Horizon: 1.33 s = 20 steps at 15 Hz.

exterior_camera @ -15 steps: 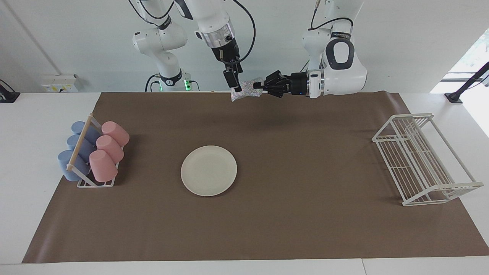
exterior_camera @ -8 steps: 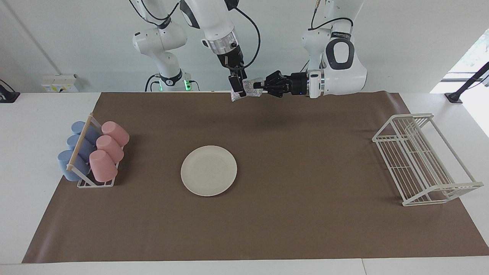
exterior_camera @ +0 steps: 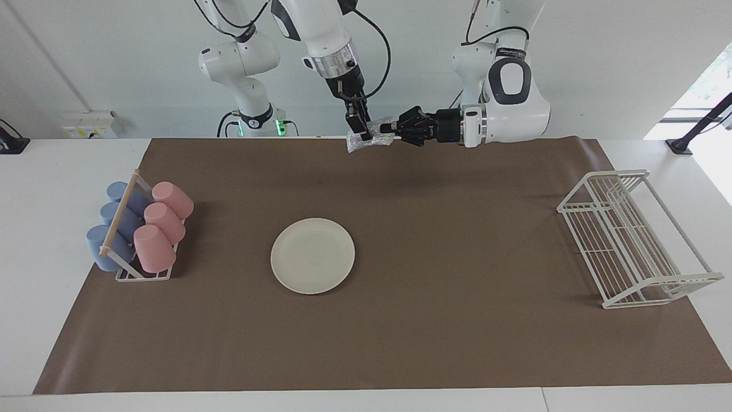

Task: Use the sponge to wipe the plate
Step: 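Hold the scrubber out with the left gripper while the right gripper grasps it, then open the left gripper while the right gripper carries the scrubber over the plate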

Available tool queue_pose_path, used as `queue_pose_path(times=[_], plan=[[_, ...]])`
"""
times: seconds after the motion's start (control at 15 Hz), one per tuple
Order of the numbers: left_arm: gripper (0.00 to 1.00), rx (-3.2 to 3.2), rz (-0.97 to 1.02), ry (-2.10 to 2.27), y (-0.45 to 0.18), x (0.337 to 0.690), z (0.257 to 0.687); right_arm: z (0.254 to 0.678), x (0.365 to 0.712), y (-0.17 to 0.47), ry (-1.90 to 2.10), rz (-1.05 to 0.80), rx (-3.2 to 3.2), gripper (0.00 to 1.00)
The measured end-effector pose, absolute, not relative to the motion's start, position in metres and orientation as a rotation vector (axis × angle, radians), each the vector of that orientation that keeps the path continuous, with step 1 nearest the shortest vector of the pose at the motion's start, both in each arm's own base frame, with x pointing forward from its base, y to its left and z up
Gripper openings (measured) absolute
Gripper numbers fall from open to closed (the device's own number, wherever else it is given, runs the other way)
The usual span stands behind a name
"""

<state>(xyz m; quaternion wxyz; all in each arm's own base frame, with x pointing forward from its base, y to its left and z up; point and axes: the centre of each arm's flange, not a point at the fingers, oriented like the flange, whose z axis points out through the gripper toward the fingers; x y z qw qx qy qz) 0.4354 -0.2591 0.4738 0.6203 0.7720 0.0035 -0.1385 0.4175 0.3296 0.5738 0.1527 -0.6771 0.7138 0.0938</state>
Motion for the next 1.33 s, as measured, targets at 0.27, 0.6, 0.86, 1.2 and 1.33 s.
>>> queue_pose_path(times=[0.27,0.6,0.86,1.2,1.33], plan=[[0.04,1.774,-0.321,0.006,-0.259,0.435,0.474,0.574,0.418,0.330,2.039,0.265,-1.940,0.09],[0.11,1.774,-0.321,0.005,-0.259,0.435,0.474,0.574,0.418,0.329,2.038,0.264,-1.942,0.09],[0.54,1.809,-0.323,-0.007,-0.256,0.434,0.472,0.574,0.418,0.329,2.027,0.262,-1.953,0.09],[1.00,1.960,-0.311,-0.054,-0.229,0.440,0.462,0.545,0.456,0.299,1.830,0.178,-2.099,0.09],[1.00,2.042,-0.297,-0.064,-0.206,0.447,0.456,0.495,0.492,0.281,1.783,0.156,-2.142,0.09]])
